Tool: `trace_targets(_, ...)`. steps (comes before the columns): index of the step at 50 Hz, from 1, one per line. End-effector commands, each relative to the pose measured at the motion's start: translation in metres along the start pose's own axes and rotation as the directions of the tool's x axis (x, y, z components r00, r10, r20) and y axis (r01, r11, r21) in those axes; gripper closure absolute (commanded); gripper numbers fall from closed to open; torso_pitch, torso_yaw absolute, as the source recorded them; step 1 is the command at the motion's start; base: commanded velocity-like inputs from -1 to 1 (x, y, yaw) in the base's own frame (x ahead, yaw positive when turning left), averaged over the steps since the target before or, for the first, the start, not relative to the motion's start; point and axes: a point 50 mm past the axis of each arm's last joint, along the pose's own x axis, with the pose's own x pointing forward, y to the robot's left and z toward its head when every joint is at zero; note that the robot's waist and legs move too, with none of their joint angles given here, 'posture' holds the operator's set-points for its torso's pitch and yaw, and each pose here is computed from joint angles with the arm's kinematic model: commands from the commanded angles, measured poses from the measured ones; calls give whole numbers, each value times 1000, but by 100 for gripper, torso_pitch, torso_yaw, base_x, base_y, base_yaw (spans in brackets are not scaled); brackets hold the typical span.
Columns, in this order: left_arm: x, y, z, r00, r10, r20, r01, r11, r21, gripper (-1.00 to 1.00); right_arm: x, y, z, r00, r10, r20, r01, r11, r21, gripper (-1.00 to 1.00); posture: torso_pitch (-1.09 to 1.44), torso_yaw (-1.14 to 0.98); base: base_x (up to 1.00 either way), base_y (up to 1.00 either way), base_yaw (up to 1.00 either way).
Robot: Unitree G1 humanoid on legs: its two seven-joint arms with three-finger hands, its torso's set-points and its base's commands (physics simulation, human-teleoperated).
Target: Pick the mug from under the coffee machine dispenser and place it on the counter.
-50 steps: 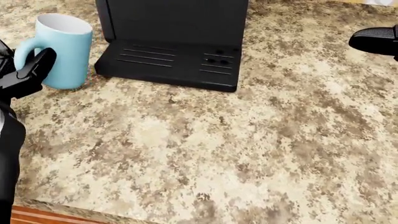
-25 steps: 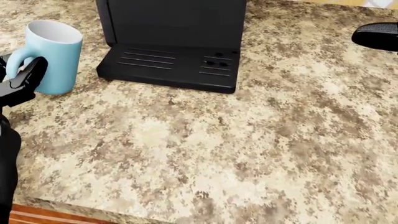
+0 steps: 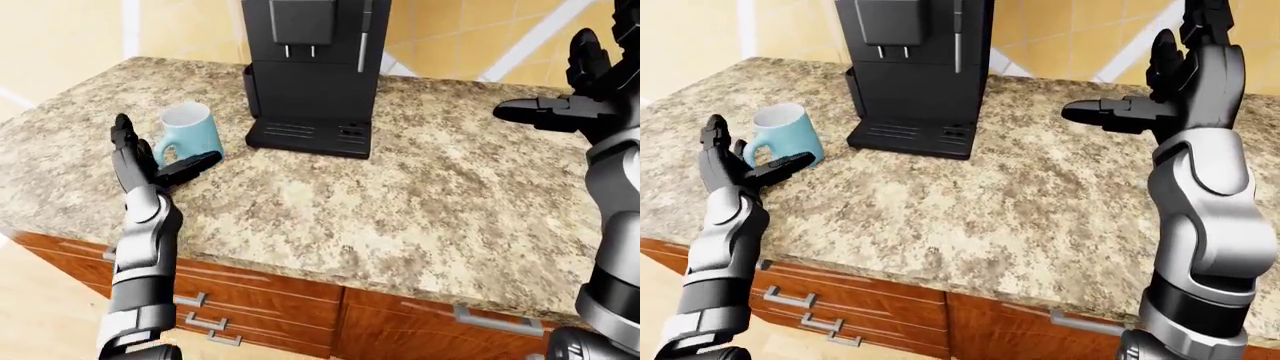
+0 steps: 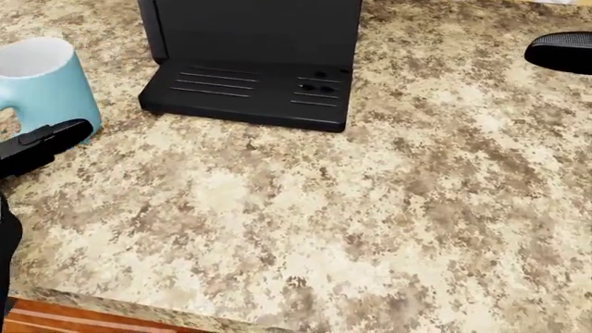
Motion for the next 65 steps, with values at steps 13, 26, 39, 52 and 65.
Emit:
trace_targets(13, -11, 12, 69, 993, -71, 96, 68, 997, 27, -100, 0, 0, 22, 996, 0, 93, 0, 1000, -4, -100, 0, 0, 0, 0, 0)
trace_targets(26, -23, 34, 100, 980, -181, 83, 171, 979, 108, -100, 2, 1, 25, 995, 2, 97, -2, 1000, -5, -100, 0, 0, 0, 0, 0)
trace_targets(39, -24, 56, 172, 961, -165, 222, 142, 983, 116, -100, 2, 0, 25, 995, 3, 99, -2, 1000, -8, -100, 0, 0, 0, 0, 0)
trace_targets(52, -34, 66, 237, 914, -171, 369, 163, 985, 55, -100, 3, -2, 33, 994, 0, 113, 2, 1000, -11, -100, 0, 0, 0, 0, 0)
trace_targets(65, -56, 72, 288, 823, -196, 533, 185, 980, 75, -100, 7, -6, 49, 990, -8, 142, 10, 1000, -13, -100, 0, 0, 0, 0, 0)
